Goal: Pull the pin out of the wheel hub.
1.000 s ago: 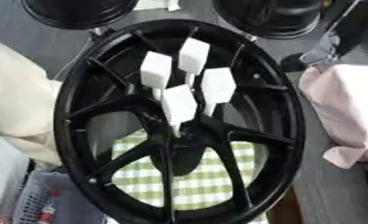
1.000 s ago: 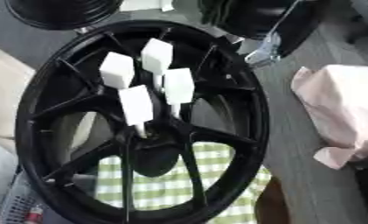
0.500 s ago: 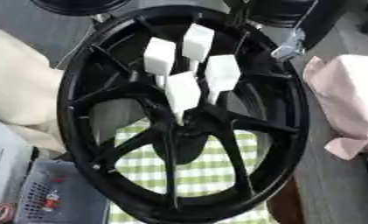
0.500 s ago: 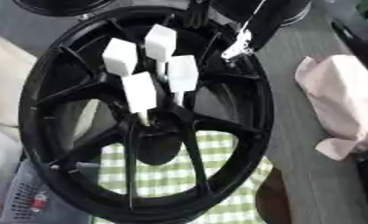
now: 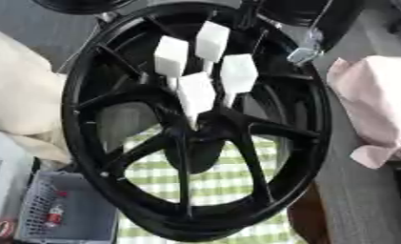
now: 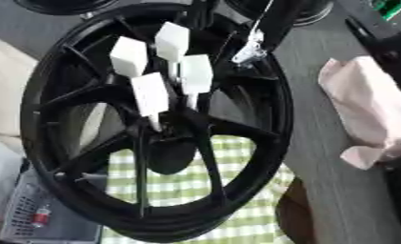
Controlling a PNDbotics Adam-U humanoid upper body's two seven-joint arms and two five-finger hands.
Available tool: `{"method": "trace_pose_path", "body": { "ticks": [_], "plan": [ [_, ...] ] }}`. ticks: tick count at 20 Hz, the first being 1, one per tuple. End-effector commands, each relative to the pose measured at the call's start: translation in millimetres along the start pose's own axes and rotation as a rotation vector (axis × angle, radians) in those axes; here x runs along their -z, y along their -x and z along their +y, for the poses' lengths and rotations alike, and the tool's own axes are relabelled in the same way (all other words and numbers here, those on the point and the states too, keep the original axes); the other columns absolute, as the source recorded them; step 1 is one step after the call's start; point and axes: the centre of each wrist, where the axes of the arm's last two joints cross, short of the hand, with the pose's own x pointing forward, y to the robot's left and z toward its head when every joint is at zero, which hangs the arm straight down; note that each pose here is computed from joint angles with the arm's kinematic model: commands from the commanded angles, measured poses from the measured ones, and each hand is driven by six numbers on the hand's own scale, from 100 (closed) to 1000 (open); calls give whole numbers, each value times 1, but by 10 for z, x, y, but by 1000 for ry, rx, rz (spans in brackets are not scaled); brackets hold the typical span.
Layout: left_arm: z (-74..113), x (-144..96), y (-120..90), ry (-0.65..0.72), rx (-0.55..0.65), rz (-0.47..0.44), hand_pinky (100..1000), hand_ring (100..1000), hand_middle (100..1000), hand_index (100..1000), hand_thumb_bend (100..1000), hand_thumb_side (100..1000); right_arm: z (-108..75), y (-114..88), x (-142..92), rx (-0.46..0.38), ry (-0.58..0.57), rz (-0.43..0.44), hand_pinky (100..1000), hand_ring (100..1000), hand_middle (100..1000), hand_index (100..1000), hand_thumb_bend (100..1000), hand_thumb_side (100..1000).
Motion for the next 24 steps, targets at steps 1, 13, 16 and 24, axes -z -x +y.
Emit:
{"method": "trace_pose_path", "body": {
  "ticks": [1, 13, 16, 24],
  "plan": [
    [68, 6, 2, -13, 25, -5, 583, 654, 483, 659, 745, 510, -28, -65, 42, -53, 19, -8, 850, 739, 693, 801, 504, 474],
    [426, -238, 387, -133, 137, 146, 581, 654, 481, 658, 749, 507, 211, -337, 405, 7, 93, -138, 866, 747, 707, 804, 463, 468],
    [449, -261, 413, -142, 144, 157, 581, 654, 481, 658, 748, 507, 253, -387, 448, 18, 86, -150, 868, 747, 708, 804, 459, 472],
    [453, -262, 415, -141, 140, 159, 581, 654, 480, 658, 747, 507, 276, -423, 491, 20, 84, -143, 869, 746, 707, 803, 453, 467]
  ]
}}
